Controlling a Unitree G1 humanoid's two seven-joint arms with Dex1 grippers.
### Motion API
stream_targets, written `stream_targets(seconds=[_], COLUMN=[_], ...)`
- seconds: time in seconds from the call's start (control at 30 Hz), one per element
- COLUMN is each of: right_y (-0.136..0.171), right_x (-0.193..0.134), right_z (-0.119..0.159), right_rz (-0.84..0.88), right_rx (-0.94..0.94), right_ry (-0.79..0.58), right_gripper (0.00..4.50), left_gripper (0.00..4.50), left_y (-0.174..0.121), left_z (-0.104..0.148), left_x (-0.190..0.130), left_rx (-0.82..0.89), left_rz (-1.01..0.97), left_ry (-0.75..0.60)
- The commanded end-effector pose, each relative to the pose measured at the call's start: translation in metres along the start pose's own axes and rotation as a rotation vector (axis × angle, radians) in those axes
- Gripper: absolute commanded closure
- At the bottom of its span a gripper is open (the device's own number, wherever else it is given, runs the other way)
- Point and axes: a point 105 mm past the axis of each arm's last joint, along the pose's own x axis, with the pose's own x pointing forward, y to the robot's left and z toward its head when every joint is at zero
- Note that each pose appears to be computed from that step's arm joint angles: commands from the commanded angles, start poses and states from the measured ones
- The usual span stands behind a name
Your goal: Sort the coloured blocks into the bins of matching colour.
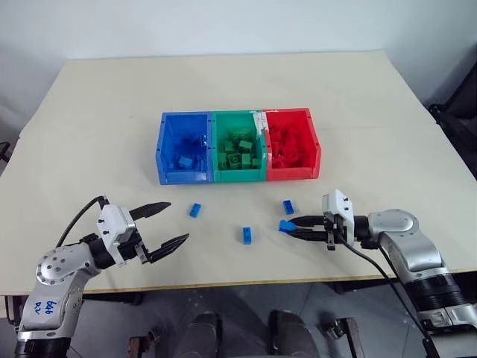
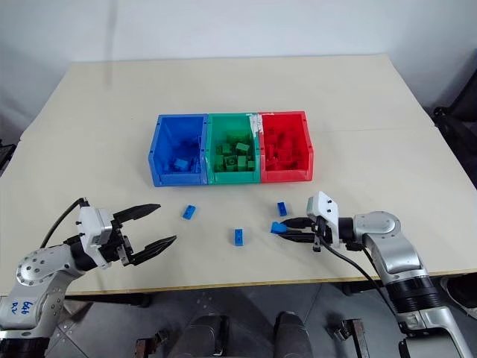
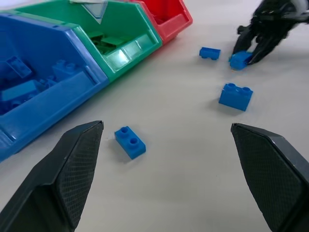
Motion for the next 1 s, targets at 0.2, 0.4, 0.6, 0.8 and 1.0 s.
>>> stream_targets(seconds=[0.2,0.4,0.6,0.8,1.0], right_y=[-0.01,-0.027,-0.052,-0.062,-0.049], right_x=[0.074,0.139,0.187,0.191,0.152], right_z=[0.114,0.154,0.163,0.173,0.178], right_rz=[-0.076,-0.104,-0.232,-0.259,-0.171], right_rx=[-0.061,-0.11,-0.148,-0.138,-0.229], right_ry=[-0.172,-0.18,-0.124,-0.172,-0.303], right_gripper=[3.64,3.64,3.64,1.65,0.02], left_gripper=[0.0,0.0,0.0,0.0,0.0], left_y=[0.007,0.01,0.009,0.007,0.003], left_z=[0.0,-0.005,-0.003,-0.003,0.001], left_x=[-0.029,-0.043,-0.047,-0.047,-0.031], left_rx=[-0.035,-0.059,-0.06,-0.062,-0.054], left_rz=[0.224,0.312,0.362,0.361,0.282], left_ry=[-0.044,-0.047,-0.066,-0.066,-0.083])
